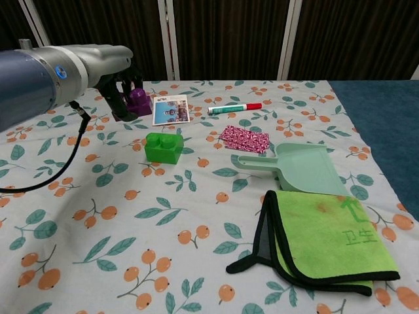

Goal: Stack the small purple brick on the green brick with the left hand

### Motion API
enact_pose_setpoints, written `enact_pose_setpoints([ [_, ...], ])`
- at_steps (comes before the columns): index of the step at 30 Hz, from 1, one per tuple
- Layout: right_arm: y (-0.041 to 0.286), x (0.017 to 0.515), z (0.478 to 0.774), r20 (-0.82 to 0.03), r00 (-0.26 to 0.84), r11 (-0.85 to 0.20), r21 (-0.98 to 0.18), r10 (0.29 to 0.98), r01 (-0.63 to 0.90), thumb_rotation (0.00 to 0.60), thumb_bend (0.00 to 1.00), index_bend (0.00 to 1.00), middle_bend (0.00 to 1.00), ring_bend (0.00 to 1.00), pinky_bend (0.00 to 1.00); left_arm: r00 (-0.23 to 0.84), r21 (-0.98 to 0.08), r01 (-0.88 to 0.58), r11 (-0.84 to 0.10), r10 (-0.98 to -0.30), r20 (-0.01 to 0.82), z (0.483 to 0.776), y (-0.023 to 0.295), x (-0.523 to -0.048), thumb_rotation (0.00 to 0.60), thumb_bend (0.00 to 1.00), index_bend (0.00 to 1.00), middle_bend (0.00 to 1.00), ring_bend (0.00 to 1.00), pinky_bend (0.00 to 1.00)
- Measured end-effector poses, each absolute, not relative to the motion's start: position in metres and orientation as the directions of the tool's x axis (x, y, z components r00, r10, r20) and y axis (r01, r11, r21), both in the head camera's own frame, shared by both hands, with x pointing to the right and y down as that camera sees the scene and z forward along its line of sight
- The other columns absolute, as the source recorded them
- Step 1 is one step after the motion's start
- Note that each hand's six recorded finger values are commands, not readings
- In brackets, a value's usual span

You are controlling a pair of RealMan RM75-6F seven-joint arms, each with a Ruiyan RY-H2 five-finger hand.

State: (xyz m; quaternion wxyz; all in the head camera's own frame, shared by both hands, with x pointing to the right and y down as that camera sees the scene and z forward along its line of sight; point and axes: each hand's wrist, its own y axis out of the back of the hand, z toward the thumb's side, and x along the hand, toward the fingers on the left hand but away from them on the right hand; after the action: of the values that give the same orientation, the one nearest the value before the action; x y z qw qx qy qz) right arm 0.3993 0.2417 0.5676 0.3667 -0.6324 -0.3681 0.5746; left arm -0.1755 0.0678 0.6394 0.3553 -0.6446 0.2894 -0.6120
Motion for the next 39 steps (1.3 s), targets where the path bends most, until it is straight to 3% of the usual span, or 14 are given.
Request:
enact_pose_setpoints([
  [8, 0.241, 0.401, 0.57, -0.459, 0.055, -0.462, -0.886, 0.887, 0.037, 0.6, 0.17, 0.1, 0.05, 0.01, 0.05, 0.116, -0.824, 0.154, -0.546, -0.818, 0.564, 0.646, 0.059, -0.161, 0.6, 0.42, 0.48, 0.43, 0.1, 0.0],
  [26, 0.239, 0.407, 0.567, -0.453, 0.027, -0.454, -0.89, 0.891, 0.044, 0.6, 0.17, 0.1, 0.05, 0.01, 0.05, 0.207, -0.788, 0.325, -0.523, -0.774, 0.599, 0.668, 0.054, -0.14, 0.6, 0.42, 0.46, 0.41, 0.1, 0.0],
  [39, 0.238, 0.409, 0.568, -0.454, 0.018, -0.455, -0.889, 0.891, 0.048, 0.6, 0.17, 0.1, 0.05, 0.01, 0.05, 0.222, -0.777, 0.311, -0.547, -0.753, 0.619, 0.691, 0.061, -0.134, 0.6, 0.42, 0.46, 0.4, 0.1, 0.0],
])
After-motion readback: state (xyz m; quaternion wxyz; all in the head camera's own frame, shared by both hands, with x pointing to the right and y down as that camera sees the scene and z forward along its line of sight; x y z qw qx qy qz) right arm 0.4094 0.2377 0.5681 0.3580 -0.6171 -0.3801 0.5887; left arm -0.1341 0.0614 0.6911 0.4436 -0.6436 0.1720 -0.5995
